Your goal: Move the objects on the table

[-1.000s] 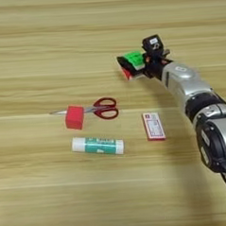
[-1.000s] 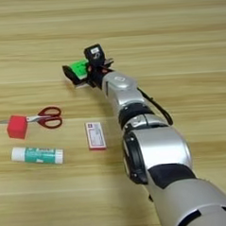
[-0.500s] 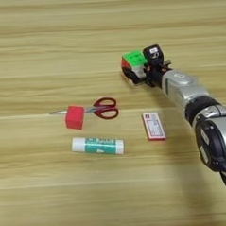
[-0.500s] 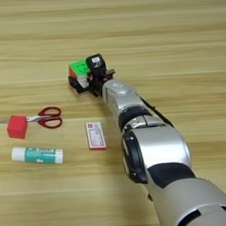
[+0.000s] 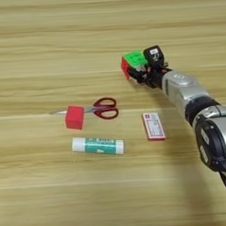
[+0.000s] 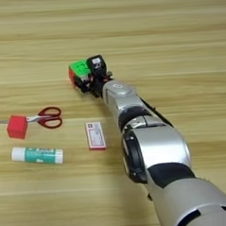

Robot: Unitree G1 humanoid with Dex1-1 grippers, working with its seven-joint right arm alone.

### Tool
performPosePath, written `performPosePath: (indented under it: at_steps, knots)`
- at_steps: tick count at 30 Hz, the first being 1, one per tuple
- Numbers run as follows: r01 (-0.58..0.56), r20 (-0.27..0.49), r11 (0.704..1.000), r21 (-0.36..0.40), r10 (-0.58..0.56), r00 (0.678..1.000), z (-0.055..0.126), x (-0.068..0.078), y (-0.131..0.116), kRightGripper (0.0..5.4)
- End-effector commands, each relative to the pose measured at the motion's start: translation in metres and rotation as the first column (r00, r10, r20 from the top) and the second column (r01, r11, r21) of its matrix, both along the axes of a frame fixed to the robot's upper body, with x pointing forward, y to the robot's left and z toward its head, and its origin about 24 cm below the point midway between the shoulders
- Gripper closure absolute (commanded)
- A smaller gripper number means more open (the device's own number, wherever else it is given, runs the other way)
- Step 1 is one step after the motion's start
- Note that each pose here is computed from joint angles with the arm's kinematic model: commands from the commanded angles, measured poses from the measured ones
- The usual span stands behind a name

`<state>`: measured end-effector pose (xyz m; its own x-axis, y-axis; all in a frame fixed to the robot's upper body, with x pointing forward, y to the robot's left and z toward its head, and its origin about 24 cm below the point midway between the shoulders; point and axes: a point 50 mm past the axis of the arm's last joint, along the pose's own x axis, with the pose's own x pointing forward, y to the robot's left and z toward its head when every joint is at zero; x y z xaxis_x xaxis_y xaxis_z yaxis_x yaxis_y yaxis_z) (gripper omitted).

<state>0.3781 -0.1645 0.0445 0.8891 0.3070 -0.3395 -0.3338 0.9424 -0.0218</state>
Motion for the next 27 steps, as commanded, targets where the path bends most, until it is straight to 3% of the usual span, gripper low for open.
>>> performPosePath:
  at_steps: [1,7,17,27]
  knots:
    - [-0.008,0.168,1.000,-0.007,0.010,0.986,0.051,0.023,0.005,2.09]
    - [-0.032,0.204,0.999,0.000,0.031,0.978,0.057,0.024,0.007,2.09]
    - [-0.139,0.320,0.990,0.006,0.130,0.938,0.077,0.026,0.016,2.09]
    - [-0.306,0.389,0.952,-0.025,0.291,0.874,0.089,0.020,0.023,2.09]
